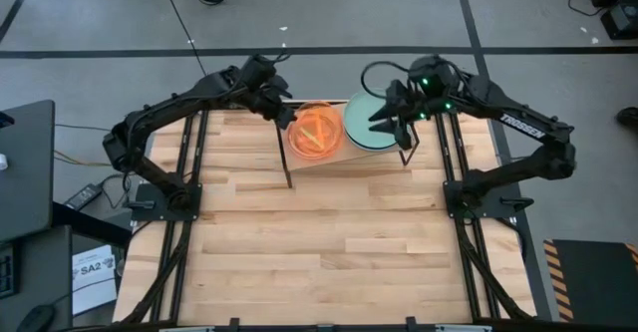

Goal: Place and stack plates onto a shelf
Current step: Stack the small orange plate on top of the small green plate, then return to Home Position

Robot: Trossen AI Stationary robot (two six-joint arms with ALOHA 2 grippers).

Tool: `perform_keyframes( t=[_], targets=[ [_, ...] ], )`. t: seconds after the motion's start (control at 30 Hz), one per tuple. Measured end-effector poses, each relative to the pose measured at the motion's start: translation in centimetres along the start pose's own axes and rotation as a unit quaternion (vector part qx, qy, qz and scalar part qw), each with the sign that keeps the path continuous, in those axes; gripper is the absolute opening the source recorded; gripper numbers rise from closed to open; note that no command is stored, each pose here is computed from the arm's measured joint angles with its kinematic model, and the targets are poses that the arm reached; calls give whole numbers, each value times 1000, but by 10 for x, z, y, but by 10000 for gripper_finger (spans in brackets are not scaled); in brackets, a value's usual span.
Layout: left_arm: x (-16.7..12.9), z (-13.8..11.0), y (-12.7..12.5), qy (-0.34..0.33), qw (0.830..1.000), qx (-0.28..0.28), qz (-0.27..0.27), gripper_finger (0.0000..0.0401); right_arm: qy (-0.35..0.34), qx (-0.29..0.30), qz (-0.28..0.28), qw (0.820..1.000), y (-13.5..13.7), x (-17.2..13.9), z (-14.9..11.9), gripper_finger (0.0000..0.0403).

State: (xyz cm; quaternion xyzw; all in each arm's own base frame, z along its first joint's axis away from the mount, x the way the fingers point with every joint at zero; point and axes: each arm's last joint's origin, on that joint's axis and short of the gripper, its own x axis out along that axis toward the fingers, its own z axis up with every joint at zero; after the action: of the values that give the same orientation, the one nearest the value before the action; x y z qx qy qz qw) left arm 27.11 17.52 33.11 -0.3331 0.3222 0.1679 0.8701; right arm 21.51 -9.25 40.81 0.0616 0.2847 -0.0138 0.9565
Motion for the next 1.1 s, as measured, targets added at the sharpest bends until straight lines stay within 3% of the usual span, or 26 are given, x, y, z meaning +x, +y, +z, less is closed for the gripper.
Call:
perform_keyframes(
  t=[0.23, 0.5, 1.1],
  targets=[
    [12, -1, 9, 24, 999, -27, 14, 4, -33, -3, 13, 999, 19, -11, -31, 139],
    [12, -5, 12, 35, 997, -44, 47, 4, -84, -14, -22, 996, 29, -28, -63, 139],
    [12, -4, 14, 22, 995, -41, 85, 77, -133, -9, -22, 991, 35, -40, -85, 139]
  ],
)
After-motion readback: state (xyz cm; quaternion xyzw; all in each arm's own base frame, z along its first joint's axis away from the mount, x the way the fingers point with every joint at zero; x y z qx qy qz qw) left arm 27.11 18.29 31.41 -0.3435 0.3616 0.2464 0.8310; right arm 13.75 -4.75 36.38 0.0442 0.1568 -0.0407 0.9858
